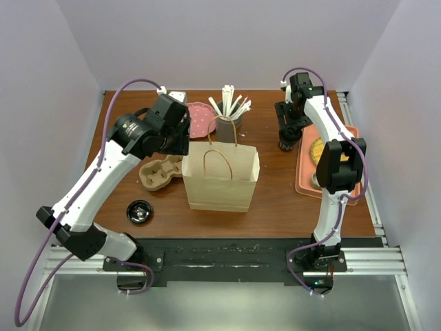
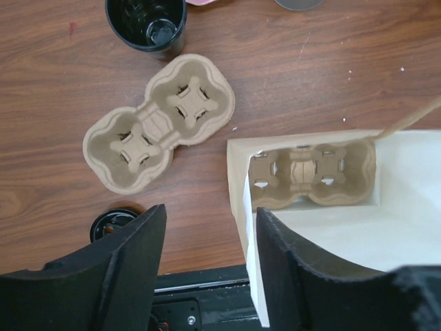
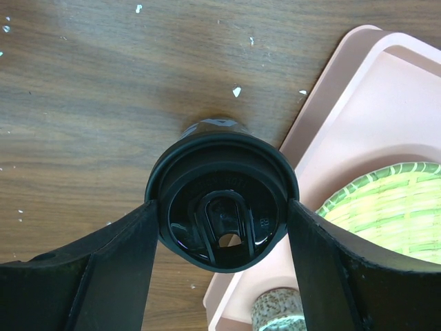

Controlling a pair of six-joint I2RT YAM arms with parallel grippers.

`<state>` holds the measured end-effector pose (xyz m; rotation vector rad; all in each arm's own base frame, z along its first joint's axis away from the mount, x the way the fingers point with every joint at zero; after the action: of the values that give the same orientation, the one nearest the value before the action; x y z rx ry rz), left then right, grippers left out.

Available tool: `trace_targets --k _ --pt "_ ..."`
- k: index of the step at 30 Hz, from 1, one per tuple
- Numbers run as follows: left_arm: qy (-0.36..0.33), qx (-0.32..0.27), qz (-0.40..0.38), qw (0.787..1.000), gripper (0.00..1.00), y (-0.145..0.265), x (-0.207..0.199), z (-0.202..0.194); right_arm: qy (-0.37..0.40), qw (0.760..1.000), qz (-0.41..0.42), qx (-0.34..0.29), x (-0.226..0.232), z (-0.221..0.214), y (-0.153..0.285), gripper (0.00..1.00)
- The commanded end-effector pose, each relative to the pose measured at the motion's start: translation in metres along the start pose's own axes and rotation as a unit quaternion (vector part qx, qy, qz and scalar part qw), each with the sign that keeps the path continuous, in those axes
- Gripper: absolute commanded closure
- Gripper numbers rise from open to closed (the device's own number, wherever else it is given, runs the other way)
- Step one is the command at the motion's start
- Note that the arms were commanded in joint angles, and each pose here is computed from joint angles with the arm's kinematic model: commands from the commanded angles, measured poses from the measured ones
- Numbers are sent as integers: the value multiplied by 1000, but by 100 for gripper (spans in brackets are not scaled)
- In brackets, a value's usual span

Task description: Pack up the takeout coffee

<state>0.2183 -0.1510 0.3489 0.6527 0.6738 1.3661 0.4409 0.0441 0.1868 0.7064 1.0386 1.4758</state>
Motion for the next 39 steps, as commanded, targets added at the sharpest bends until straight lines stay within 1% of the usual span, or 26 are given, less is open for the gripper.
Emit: trace_targets --k 1,4,6,9,10,12,13,14,15,16,17,18,19,20,21,23,24,26,27,29,30,32,33,34,36,39 --pt "9 -19 16 1000 43 -1 -2 16 -23 999 -17 -15 -4 2 24 49" --pt "5 -15 17 1000 45 -6 -4 15 -30 999 -17 -24 -3 0 45 52" --pt "1 -13 10 1000 48 -8 -7 15 -53 998 -24 -29 -1 -4 59 55" --pt "4 -7 0 1000 51 -11 -11 15 -51 997 -23 -62 3 -6 95 57" --pt "2 -1 -1 1000 52 -14 -11 12 -52 995 -24 -86 5 -6 115 57" --pt "4 1 -16 1000 59 -15 -14 9 -47 994 -13 -100 14 -7 138 59" --pt "4 8 -18 1000 62 -18 -14 5 -44 992 -7 -120 17 -4 155 59" --pt "6 8 -29 1000 71 -15 -15 4 -42 990 -7 -137 20 -4 172 59" --pt "9 5 -38 999 76 -15 -17 4 -28 990 -2 -141 32 -6 185 59" --pt "9 9 -43 999 81 -18 -18 1 -22 986 0 -165 36 -2 204 59" --pt "10 8 -56 998 90 -15 -19 0 -16 984 0 -178 41 -3 218 59" --pt "12 4 -67 998 94 -16 -22 1 2 984 13 -178 55 -7 228 59" --pt "11 8 -72 997 98 -18 -23 -2 6 980 22 -200 61 -5 247 59" --pt "10 12 -85 996 100 -18 -26 -3 7 977 31 -211 65 -8 260 59" --pt "9 9 -94 995 100 -19 -28 -2 22 975 48 -217 77 -14 272 59" --pt "6 9 -113 993 100 -18 -31 -4 30 966 71 -246 84 -20 297 59" --pt "11 5 -117 993 100 -18 -31 -3 36 957 91 -273 87 -28 318 60" --pt "16 5 -118 993 100 -16 -30 -5 45 947 118 -295 88 -37 335 60" --pt "18 6 -115 993 100 -15 -30 -6 47 933 144 -326 86 -46 355 61" --pt "20 3 -114 993 100 -12 -28 -6 57 921 170 -346 87 -56 367 62" --pt "21 3 -111 994 100 -12 -27 -6 63 902 193 -381 85 -63 385 62" --pt "20 1 -100 995 100 -13 -25 -6 84 891 213 -393 86 -72 388 63" --pt "19 2 -98 995 100 -11 -24 -5 94 879 226 -409 88 -74 393 62" --pt "19 2 -96 995 100 -12 -24 -4 112 866 258 -412 91 -84 398 62" --pt "29 -5 -95 995 100 -9 -24 -1 129 852 286 -420 95 -91 405 63" --pt "40 -10 -99 994 100 -5 -26 2 140 842 314 -416 99 -101 408 64"
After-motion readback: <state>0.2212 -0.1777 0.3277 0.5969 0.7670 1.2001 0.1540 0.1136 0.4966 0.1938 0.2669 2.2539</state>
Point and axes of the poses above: each gripper's point midway between its finger pads, its own y axis back along the fingers, its own x axis along the line the jaws close on, z = x × y, the point moved 7 cm from there along y, back along the fingers, and after that the axes turned 2 degrees about y, right-handed, at the moved point
